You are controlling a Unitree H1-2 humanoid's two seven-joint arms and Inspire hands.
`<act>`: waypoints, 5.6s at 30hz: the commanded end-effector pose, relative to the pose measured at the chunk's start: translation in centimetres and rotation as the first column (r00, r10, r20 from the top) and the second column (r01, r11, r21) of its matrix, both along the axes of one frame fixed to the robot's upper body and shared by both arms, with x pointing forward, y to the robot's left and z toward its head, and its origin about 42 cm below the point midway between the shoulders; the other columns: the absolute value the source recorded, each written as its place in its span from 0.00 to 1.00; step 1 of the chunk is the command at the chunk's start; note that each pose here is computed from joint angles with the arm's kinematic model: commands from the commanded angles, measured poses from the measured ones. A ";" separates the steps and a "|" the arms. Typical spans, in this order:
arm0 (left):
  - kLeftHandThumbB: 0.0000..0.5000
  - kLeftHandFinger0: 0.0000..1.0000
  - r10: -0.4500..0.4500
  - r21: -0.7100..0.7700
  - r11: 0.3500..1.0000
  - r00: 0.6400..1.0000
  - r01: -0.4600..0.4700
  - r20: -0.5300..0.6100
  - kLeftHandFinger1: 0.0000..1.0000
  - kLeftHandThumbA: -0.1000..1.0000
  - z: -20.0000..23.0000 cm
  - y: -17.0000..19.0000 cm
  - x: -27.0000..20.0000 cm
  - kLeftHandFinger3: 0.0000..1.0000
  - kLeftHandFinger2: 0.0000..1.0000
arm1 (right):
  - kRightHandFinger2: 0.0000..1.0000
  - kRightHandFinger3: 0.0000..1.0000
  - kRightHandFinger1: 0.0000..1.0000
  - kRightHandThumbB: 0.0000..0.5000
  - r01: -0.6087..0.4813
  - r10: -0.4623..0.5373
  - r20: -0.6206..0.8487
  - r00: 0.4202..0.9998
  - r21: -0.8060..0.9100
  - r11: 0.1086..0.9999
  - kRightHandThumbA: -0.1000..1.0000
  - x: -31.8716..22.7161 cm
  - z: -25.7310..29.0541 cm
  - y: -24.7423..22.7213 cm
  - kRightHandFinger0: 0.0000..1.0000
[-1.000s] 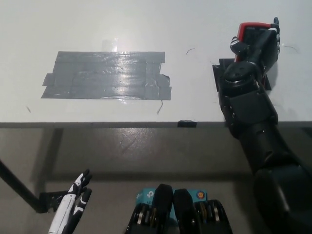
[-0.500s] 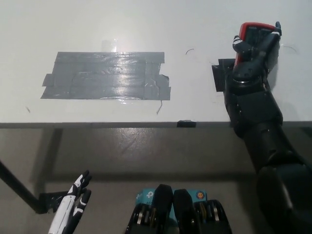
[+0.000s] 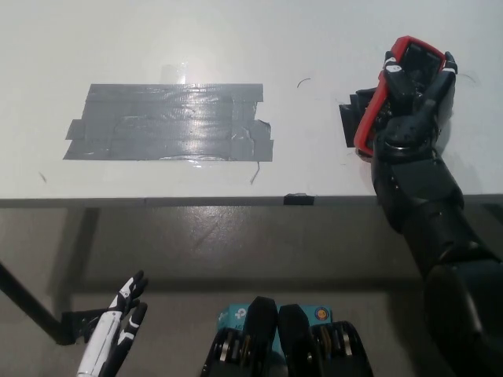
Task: The robot first picks the multimeter with right hand and then unfolds the black stand on the back of it using left hand
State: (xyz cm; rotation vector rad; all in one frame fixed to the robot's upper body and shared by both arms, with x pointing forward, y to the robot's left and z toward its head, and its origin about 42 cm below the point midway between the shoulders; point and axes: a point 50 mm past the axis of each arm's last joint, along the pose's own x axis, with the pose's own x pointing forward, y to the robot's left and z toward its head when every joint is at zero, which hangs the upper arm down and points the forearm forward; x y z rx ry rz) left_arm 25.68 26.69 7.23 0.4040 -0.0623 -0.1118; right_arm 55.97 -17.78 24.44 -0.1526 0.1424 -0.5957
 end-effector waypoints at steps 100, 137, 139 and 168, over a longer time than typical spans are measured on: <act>0.67 1.00 -0.051 0.009 0.967 0.160 0.254 0.986 1.00 1.00 30.3 -12.4 -5.4 1.00 1.00 | 0.06 0.07 0.00 0.26 -0.978 0.274 0.961 -0.034 0.025 -0.209 0.00 -29.7 14.2 4.5 0.00; 0.89 1.00 -0.204 0.078 0.846 0.186 0.527 0.961 0.78 0.97 30.6 -13.9 -5.5 1.00 0.89 | 0.24 0.17 0.00 0.25 -0.977 0.275 0.960 -0.053 0.007 -0.213 0.00 -30.1 15.0 4.1 0.00; 0.57 1.00 -0.232 0.044 0.823 0.264 0.567 0.936 0.50 0.93 30.7 -14.0 -6.4 1.00 0.66 | 0.24 0.14 0.00 0.25 -0.976 0.266 0.963 -0.050 0.009 -0.216 0.00 -30.1 15.1 4.0 0.00; 0.98 0.52 -0.198 0.075 0.832 0.167 0.550 0.966 0.29 0.96 28.0 -15.6 -5.3 1.00 0.55 | 0.54 0.10 0.05 0.23 -0.970 0.154 0.988 -0.012 0.026 -0.243 0.00 -31.1 16.9 4.0 0.00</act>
